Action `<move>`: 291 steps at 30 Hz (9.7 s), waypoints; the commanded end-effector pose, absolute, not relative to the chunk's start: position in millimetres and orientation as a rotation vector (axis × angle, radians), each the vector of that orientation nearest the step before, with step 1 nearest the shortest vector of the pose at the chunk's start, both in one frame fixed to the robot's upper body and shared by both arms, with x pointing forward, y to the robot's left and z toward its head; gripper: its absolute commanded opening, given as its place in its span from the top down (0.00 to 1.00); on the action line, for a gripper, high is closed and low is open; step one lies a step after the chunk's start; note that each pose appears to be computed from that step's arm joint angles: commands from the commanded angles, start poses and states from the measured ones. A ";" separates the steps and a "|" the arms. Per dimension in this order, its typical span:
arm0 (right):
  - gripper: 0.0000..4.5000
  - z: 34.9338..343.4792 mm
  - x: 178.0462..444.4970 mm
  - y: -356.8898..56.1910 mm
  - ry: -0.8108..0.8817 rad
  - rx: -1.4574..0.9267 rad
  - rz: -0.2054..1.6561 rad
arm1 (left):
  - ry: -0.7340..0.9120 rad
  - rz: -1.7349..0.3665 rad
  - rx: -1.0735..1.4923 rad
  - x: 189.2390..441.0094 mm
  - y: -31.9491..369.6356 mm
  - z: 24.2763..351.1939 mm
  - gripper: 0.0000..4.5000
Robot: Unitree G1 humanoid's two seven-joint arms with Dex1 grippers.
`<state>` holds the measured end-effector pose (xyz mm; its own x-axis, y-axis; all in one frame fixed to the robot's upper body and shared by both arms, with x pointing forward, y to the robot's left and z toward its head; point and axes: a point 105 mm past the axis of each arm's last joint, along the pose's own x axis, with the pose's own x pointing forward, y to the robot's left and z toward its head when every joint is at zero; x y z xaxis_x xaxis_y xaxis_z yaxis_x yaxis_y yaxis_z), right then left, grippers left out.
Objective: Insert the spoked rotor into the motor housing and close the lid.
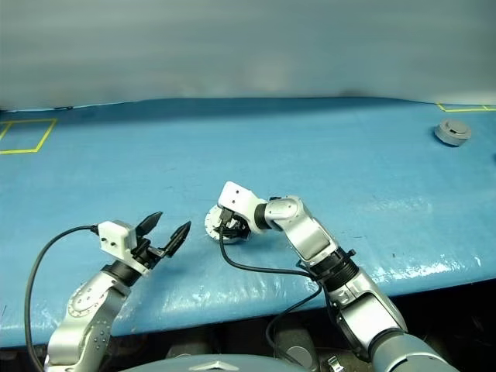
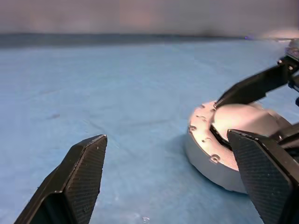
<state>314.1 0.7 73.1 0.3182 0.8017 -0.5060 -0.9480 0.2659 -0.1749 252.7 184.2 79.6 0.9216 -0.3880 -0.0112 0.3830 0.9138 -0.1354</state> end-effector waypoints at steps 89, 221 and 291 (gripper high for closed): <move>0.33 98.7 315.2 1.0 0.139 -0.503 1.502 | 0.121 -0.732 -0.046 211.7 108.7 45.5 0.00; 0.33 84.5 327.7 36.8 0.287 -0.406 1.324 | 0.117 -0.645 0.091 216.6 116.9 26.1 0.44; 0.33 72.5 331.5 27.5 0.342 -0.441 1.386 | 0.126 -0.675 0.079 215.8 111.1 24.7 0.44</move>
